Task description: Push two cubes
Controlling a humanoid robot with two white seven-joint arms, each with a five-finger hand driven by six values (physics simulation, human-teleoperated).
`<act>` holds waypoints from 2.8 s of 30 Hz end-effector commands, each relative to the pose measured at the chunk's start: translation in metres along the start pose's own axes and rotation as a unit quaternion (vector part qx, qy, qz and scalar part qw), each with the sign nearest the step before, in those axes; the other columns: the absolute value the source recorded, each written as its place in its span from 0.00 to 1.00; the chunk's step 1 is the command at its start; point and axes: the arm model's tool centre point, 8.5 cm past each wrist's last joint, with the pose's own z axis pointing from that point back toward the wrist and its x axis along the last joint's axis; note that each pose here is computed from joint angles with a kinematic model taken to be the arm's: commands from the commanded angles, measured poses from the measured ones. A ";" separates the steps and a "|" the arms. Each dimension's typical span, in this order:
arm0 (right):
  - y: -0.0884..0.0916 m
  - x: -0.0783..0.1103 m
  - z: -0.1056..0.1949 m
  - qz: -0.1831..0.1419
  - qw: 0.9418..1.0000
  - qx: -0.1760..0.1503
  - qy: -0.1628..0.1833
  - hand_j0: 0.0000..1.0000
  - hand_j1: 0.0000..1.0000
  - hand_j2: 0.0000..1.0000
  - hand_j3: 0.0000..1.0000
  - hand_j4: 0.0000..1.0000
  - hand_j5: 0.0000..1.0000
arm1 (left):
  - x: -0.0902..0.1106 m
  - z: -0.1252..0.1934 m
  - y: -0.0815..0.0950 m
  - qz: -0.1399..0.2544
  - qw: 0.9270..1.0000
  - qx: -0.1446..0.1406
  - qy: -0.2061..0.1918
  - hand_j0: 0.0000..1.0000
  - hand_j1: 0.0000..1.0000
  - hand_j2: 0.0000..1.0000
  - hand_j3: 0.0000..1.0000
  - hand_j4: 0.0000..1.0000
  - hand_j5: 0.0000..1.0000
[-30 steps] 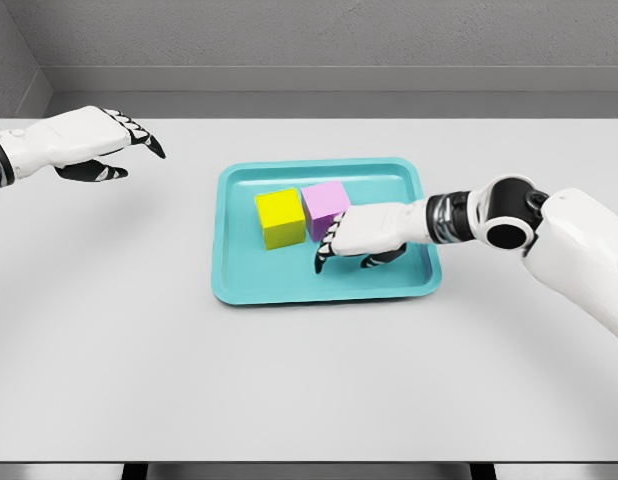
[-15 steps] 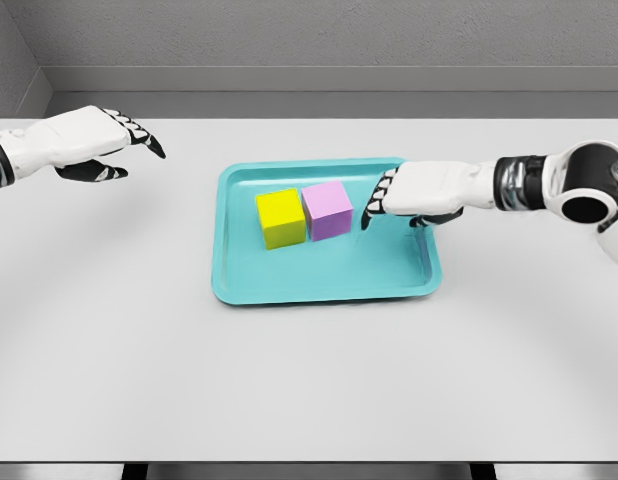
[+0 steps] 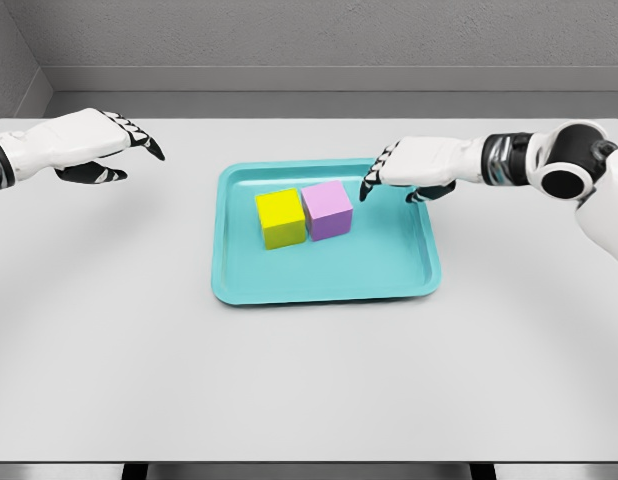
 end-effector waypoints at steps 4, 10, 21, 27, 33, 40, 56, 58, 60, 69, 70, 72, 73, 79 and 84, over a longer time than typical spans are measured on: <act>0.008 -0.005 -0.007 -0.007 1.000 0.013 0.009 0.71 0.71 0.71 0.71 0.71 0.71 | -0.001 0.001 0.000 0.003 1.000 0.002 0.001 0.69 0.69 0.69 0.69 0.69 0.69; 0.007 0.001 -0.021 -0.002 1.000 0.016 0.004 0.71 0.71 0.71 0.71 0.71 0.71 | -0.001 0.001 0.000 0.004 1.000 0.002 0.001 0.69 0.69 0.69 0.69 0.69 0.69; 0.008 0.009 -0.032 0.000 1.000 0.021 -0.008 0.71 0.71 0.71 0.71 0.71 0.71 | -0.001 0.001 0.001 0.004 1.000 0.003 0.001 0.69 0.69 0.69 0.69 0.69 0.69; 0.008 0.012 -0.035 0.002 1.000 0.022 -0.013 0.71 0.71 0.71 0.71 0.71 0.71 | -0.001 0.001 0.001 0.003 1.000 0.003 0.001 0.69 0.69 0.69 0.69 0.69 0.69; 0.007 0.014 -0.037 0.004 1.000 0.023 -0.015 0.71 0.71 0.71 0.71 0.71 0.71 | -0.003 0.001 0.001 0.005 1.000 0.003 0.003 0.69 0.69 0.69 0.69 0.69 0.69; 0.009 0.013 -0.036 0.002 1.000 0.025 -0.014 0.71 0.71 0.71 0.71 0.71 0.71 | -0.002 0.001 0.000 0.005 1.000 0.001 0.003 0.69 0.69 0.69 0.69 0.69 0.69; 0.019 -0.004 -0.032 -0.013 0.999 0.041 0.008 0.71 0.71 0.71 0.71 0.71 0.71 | -0.003 0.001 0.003 0.004 1.000 0.004 0.003 0.69 0.69 0.69 0.69 0.69 0.69; 0.012 0.000 -0.033 -0.004 0.999 0.034 0.003 0.71 0.71 0.71 0.71 0.71 0.71 | -0.003 0.001 0.004 0.003 1.000 0.005 0.003 0.69 0.69 0.69 0.69 0.69 0.69; 0.004 0.007 -0.034 0.008 1.000 0.027 -0.005 0.71 0.71 0.71 0.71 0.71 0.71 | -0.003 0.001 0.003 0.004 1.000 0.005 0.003 0.69 0.69 0.69 0.69 0.69 0.69; 0.003 0.014 -0.041 0.012 0.999 0.028 -0.014 0.71 0.71 0.71 0.71 0.71 0.71 | -0.002 0.001 0.003 0.004 1.000 0.005 0.003 0.69 0.69 0.69 0.69 0.69 0.69; 0.004 0.014 -0.041 0.011 0.999 0.029 -0.013 0.71 0.71 0.71 0.71 0.71 0.71 | -0.002 0.001 0.003 0.004 1.000 0.005 0.003 0.69 0.69 0.69 0.69 0.69 0.69; 0.004 0.013 -0.041 0.012 0.999 0.029 -0.013 0.71 0.71 0.71 0.71 0.71 0.71 | -0.003 0.001 0.004 0.003 1.000 0.005 0.003 0.69 0.69 0.69 0.69 0.69 0.69; 0.004 0.013 -0.041 0.011 0.999 0.029 -0.013 0.71 0.71 0.71 0.71 0.71 0.71 | -0.002 0.001 0.003 0.004 1.000 0.005 0.003 0.69 0.69 0.69 0.69 0.69 0.69; 0.005 -0.002 -0.022 0.012 0.999 0.034 0.008 0.71 0.71 0.71 0.71 0.71 0.71 | -0.002 0.001 0.003 0.004 1.000 0.005 0.002 0.69 0.69 0.69 0.69 0.69 0.69; -0.009 -0.012 0.041 0.038 0.999 0.008 0.031 0.71 0.71 0.71 0.71 0.71 0.71 | -0.003 0.001 0.004 0.004 1.000 0.006 0.002 0.69 0.69 0.69 0.69 0.69 0.69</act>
